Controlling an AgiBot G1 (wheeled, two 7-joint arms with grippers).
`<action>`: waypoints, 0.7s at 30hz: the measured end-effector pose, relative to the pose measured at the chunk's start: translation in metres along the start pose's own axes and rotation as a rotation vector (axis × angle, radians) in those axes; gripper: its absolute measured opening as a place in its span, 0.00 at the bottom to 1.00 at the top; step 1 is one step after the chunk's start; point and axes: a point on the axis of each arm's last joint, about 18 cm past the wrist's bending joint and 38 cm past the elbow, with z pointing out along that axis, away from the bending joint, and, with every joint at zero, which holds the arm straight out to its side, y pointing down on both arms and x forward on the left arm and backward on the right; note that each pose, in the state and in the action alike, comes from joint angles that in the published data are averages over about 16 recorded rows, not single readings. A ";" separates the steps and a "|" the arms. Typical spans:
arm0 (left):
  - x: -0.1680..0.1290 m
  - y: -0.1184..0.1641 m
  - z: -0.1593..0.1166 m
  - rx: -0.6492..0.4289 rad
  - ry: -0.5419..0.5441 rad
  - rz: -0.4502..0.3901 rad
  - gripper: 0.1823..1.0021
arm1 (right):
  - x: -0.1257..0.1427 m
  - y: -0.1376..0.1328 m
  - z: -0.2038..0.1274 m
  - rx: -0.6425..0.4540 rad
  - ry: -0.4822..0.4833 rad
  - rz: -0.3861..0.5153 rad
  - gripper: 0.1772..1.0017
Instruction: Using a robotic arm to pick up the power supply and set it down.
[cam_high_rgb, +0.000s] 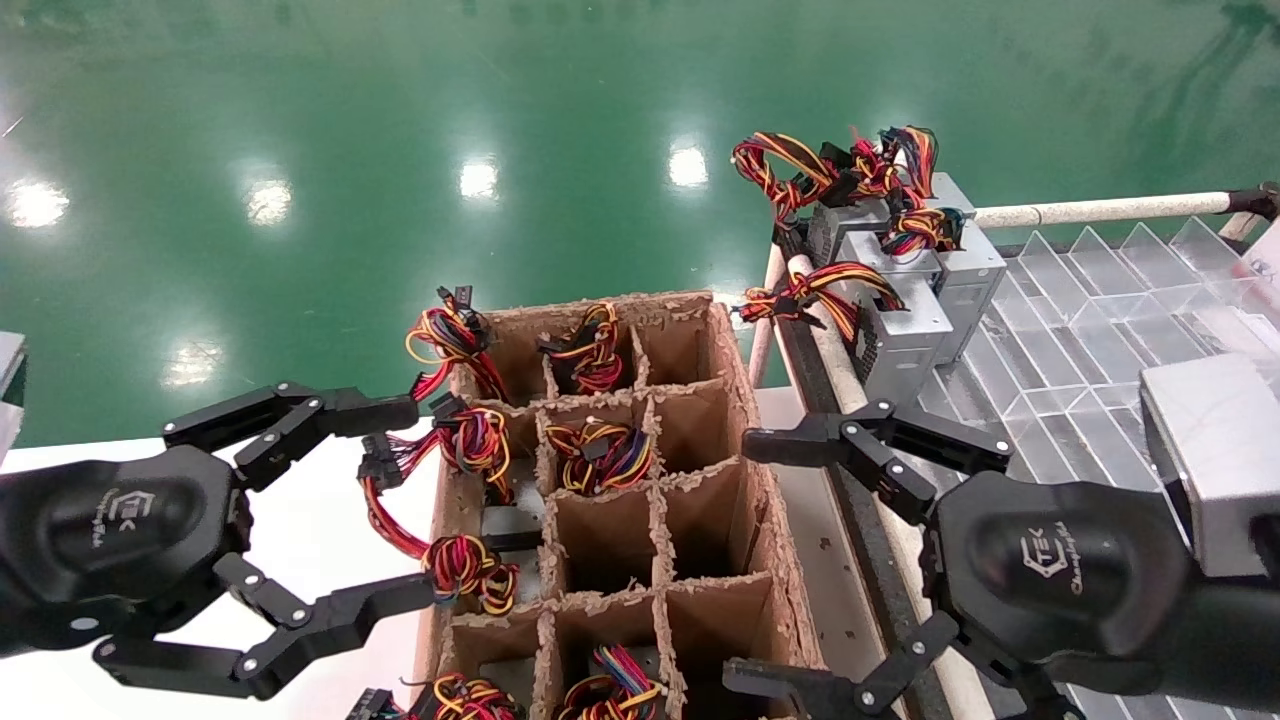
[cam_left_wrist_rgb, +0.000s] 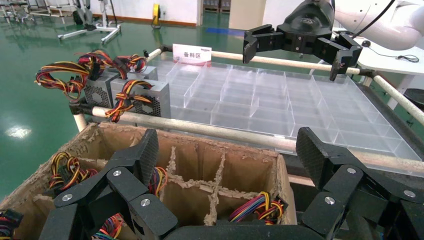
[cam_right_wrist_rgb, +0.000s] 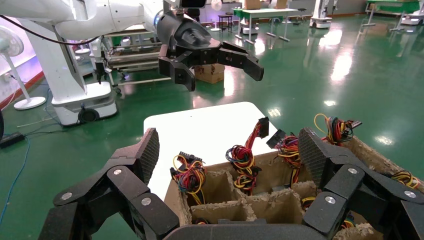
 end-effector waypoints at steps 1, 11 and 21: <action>0.000 0.000 0.000 0.000 0.000 0.000 1.00 | 0.000 0.000 0.000 0.000 0.000 0.000 1.00; 0.000 0.000 0.000 0.000 0.000 0.000 1.00 | 0.000 0.000 0.000 0.000 0.000 0.000 1.00; 0.000 0.000 0.000 0.000 0.000 0.000 1.00 | 0.000 0.000 0.000 0.000 0.000 0.000 1.00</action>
